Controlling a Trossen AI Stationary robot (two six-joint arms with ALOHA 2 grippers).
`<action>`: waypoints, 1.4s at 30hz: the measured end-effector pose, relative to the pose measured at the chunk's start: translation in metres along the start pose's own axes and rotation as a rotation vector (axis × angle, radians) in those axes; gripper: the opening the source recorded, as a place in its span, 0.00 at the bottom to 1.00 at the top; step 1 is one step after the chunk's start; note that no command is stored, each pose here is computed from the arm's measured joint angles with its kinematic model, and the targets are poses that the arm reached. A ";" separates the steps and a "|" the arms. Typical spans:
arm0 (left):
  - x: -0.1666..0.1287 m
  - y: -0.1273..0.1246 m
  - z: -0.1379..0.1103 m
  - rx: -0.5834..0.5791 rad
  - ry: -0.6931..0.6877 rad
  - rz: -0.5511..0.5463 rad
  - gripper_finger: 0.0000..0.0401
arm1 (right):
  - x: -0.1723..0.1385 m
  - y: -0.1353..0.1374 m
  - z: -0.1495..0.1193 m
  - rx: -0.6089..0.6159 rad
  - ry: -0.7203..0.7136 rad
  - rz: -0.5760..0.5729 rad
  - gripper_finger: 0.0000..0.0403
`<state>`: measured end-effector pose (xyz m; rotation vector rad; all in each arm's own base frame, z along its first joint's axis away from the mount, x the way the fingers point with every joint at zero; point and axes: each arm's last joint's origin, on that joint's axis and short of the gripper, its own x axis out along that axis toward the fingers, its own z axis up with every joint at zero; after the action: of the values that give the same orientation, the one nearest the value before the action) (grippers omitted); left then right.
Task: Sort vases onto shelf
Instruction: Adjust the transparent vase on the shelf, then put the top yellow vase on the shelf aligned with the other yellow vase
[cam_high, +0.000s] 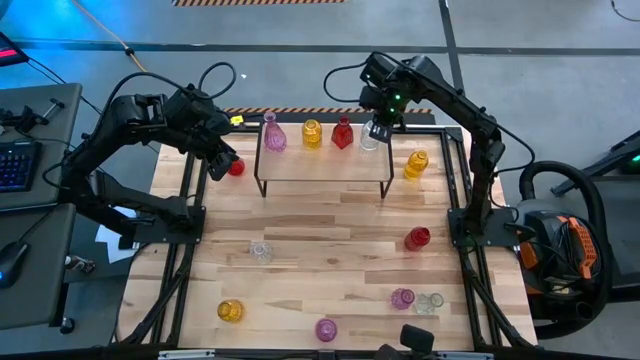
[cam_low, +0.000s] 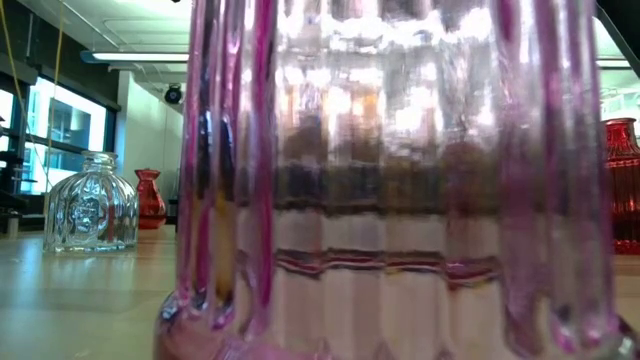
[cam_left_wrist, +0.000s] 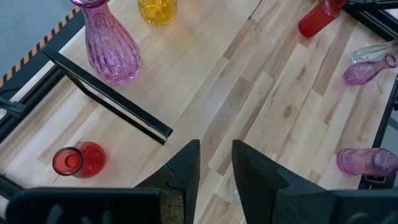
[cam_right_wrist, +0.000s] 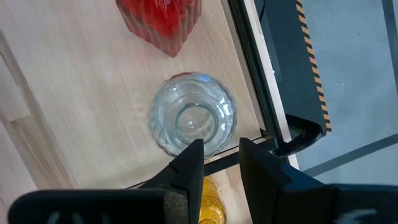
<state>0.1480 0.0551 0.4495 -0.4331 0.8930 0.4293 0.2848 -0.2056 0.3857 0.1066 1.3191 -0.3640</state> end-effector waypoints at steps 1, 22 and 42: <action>0.000 0.000 0.000 0.000 0.000 0.000 0.21 | 0.000 0.000 0.000 0.001 0.000 0.000 0.20; 0.000 0.000 0.000 -0.001 0.000 0.000 0.21 | 0.005 -0.004 0.002 0.013 0.013 -0.014 0.20; 0.000 0.000 0.000 -0.001 0.000 0.000 0.21 | -0.015 0.005 -0.006 0.012 -0.021 -0.032 0.20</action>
<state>0.1479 0.0551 0.4496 -0.4336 0.8924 0.4297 0.2775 -0.1958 0.3976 0.0920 1.2995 -0.3997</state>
